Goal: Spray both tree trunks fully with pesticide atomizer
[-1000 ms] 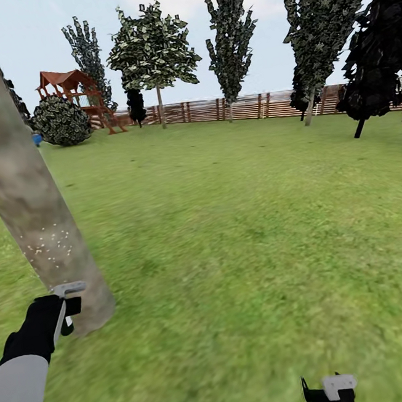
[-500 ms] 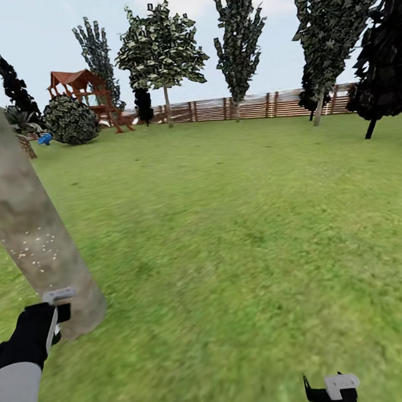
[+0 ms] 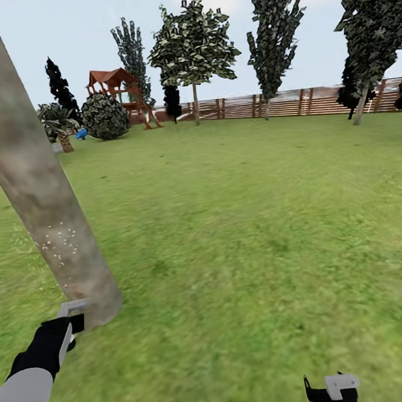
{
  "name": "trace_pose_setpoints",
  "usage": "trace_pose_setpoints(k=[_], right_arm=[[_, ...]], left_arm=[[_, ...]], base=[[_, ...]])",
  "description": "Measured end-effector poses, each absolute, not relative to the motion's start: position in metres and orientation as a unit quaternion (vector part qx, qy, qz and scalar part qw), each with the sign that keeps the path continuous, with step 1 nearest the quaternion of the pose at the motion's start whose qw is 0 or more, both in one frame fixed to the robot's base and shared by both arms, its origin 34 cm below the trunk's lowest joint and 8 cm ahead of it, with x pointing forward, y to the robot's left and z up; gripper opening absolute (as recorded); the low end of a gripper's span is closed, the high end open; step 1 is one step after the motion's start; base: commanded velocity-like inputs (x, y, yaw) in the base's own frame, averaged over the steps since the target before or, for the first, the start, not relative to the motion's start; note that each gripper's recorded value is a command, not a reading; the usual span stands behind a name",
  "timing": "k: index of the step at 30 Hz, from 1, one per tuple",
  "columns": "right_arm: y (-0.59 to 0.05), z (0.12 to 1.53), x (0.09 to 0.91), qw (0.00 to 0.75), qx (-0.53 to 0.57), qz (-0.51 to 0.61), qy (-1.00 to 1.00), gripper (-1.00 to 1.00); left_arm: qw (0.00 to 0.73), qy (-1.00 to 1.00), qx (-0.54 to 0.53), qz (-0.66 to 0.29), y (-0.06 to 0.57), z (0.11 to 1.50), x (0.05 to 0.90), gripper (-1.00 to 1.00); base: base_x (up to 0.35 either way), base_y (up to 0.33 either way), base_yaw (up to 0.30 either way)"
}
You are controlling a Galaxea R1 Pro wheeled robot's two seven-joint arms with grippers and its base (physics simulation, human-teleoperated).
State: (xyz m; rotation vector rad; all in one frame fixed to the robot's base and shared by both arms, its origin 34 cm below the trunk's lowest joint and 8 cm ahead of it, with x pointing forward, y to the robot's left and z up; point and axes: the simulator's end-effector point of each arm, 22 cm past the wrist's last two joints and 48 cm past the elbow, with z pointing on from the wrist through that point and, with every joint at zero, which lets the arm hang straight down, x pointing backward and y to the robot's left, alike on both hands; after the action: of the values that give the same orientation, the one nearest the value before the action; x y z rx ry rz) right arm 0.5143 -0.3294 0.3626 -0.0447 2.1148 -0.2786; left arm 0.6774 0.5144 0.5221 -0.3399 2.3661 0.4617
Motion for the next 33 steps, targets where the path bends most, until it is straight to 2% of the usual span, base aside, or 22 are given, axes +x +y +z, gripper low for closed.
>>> trace_pose_setpoints(k=[3,17,23,33], right_arm=[[-0.329,0.363,0.514,0.483,-0.019,-0.114,0.868,1.0],[-0.329,0.362,0.514,0.483,-0.018,-0.114,0.868,1.0],[-0.329,0.362,0.514,0.483,-0.018,-0.115,0.868,1.0],[-0.329,0.362,0.514,0.482,-0.018,-0.114,0.868,1.0]], left_arm=[[0.342,0.914,-0.13,0.177,0.513,0.521,0.677,-1.0],[0.304,0.928,-0.13,0.171,0.507,0.507,0.664,-1.0],[0.309,0.927,-0.132,0.169,0.506,0.51,0.666,-1.0],[0.285,0.935,-0.133,0.162,0.502,0.502,0.658,-1.0]], base=[[0.204,-0.001,0.192],[0.324,-0.02,0.028],[0.001,-0.201,0.264],[-0.008,-0.011,0.278]])
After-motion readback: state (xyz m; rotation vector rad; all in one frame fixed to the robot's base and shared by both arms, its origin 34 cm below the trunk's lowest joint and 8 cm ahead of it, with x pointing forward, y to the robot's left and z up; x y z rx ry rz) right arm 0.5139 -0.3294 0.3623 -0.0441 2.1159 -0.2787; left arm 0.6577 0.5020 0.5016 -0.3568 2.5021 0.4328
